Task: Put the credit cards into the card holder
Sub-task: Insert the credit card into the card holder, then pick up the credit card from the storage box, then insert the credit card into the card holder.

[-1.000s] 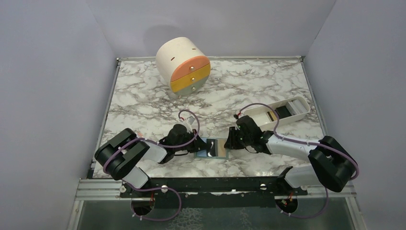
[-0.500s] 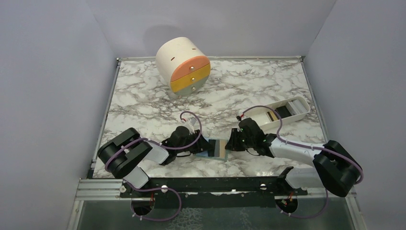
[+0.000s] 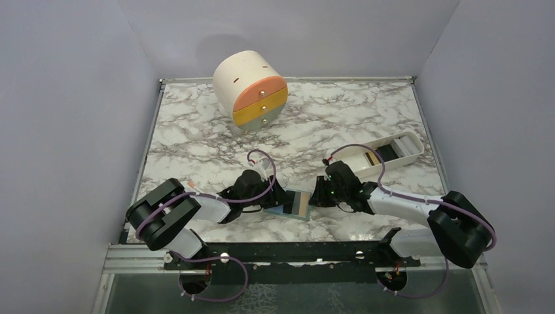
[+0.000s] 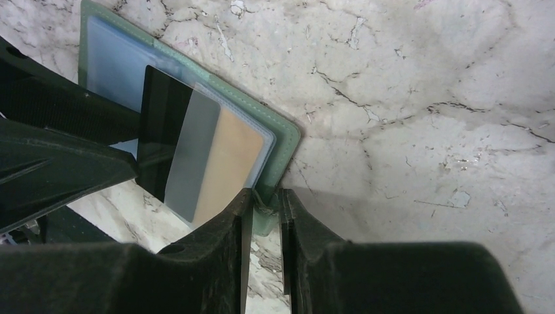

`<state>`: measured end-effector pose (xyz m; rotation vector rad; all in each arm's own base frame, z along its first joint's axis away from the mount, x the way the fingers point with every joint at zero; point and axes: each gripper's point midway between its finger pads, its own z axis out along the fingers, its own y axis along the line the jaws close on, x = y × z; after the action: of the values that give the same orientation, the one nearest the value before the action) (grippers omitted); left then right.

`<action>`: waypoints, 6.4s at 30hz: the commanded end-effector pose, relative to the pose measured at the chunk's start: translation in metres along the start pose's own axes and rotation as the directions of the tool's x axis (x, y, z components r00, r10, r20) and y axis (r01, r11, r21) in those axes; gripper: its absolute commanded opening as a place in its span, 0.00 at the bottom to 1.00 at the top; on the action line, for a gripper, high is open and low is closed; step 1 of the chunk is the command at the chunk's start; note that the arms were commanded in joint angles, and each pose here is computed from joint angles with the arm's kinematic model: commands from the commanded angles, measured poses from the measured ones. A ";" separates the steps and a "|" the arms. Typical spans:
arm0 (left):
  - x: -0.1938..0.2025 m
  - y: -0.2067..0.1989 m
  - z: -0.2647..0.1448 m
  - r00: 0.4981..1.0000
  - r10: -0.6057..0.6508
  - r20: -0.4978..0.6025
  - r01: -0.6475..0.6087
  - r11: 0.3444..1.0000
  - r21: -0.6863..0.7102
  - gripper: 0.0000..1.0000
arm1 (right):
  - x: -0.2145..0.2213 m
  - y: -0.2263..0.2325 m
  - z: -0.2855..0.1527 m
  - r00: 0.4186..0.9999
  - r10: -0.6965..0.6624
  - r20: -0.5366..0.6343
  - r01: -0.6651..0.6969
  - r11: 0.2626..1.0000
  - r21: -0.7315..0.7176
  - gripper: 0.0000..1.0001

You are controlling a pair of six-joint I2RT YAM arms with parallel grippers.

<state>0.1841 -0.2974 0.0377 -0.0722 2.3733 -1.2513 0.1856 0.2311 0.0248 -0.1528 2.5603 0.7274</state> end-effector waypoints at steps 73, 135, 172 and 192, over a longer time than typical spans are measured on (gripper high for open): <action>-0.068 -0.070 -0.092 0.862 0.503 0.059 -0.485 0.854 -0.190 0.99 | -0.225 -0.304 -0.144 0.907 -0.401 -0.126 0.278 0.348 0.896 0.56; -0.038 0.000 -0.074 0.933 0.350 -0.084 -0.357 0.867 -0.349 0.82 | -0.231 -0.059 -0.151 0.907 -0.253 0.336 0.132 0.930 0.343 0.01; -0.008 0.053 -0.064 0.995 0.081 -0.064 -0.095 0.961 -0.260 0.31 | -0.050 0.087 -0.010 0.991 0.131 0.035 -0.117 0.959 -0.258 0.01; 0.004 0.058 -0.064 0.996 0.038 -0.078 -0.056 0.969 -0.242 0.14 | -0.016 0.066 0.023 0.975 0.212 -0.074 -0.222 0.953 -0.205 0.01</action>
<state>0.1656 -0.2118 0.0206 -0.0514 2.5704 -0.9079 0.1942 0.2920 0.0469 0.0379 2.5823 1.0464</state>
